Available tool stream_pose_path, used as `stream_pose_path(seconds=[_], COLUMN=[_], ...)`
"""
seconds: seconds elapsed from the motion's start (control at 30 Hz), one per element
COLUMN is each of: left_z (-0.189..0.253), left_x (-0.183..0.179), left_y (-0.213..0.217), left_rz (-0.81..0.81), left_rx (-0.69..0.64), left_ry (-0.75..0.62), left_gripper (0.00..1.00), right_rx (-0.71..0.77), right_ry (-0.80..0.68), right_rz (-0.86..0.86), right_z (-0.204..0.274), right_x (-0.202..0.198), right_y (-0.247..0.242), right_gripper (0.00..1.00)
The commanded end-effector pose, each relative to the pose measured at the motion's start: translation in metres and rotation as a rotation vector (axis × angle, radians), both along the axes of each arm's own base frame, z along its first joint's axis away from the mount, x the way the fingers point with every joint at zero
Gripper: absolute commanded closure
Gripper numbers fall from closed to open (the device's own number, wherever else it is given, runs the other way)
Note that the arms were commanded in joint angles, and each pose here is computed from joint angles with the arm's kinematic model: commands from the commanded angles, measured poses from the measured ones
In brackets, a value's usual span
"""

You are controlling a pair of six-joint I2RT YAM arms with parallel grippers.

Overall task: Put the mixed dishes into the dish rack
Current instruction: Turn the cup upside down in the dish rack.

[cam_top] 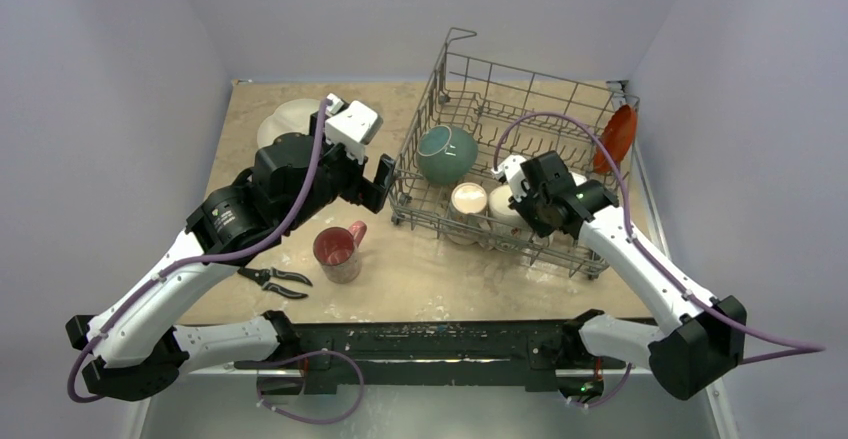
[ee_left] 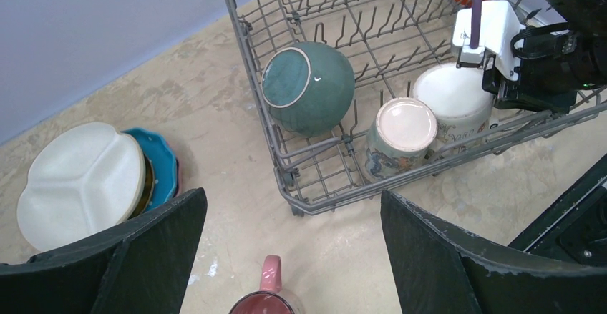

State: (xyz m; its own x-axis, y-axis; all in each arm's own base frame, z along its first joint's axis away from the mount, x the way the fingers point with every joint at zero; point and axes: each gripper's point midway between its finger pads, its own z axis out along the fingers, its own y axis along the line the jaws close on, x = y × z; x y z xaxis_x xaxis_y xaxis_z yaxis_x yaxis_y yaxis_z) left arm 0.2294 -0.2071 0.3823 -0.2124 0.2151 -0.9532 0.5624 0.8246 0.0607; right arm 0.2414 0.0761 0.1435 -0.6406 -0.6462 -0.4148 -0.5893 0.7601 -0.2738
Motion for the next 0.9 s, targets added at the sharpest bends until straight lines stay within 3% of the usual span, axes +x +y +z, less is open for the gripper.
stream_pose_path(seconds=[0.0,0.1,0.23,0.33,0.7,0.8,0.87], left_z=[0.02,0.019,0.019,0.02,0.02,0.02,0.02], left_x=[-0.002,-0.003,-0.003,-0.002,-0.004,-0.004,-0.004], left_y=[0.001,0.001,0.002,0.002,-0.001,-0.001,-0.002], left_rz=[0.0,0.001,0.002,0.001,-0.017,-0.017,-0.017], left_rx=[-0.065,-0.068,-0.07,-0.071,-0.073,-0.071,-0.073], left_ry=[-0.02,-0.022,-0.023,-0.026,-0.026,-0.025,-0.023], left_gripper=[0.1,0.1,0.1,0.1,0.1,0.1,0.1], right_rx=[-0.072,-0.08,-0.012,0.055,0.315,0.431,0.516], right_ry=[-0.07,-0.111,-0.05,-0.015,-0.068,-0.187,-0.267], right_rz=[-0.068,-0.066,0.019,0.079,0.203,0.103,-0.077], right_z=[-0.009,-0.004,-0.005,0.003,0.055,0.086,0.106], right_x=[0.014,0.015,0.003,-0.007,-0.025,-0.013,0.001], right_y=[-0.011,-0.012,0.003,0.016,0.055,0.062,0.059], right_gripper=[1.0,0.98,0.63,0.48,0.3,0.2,0.11])
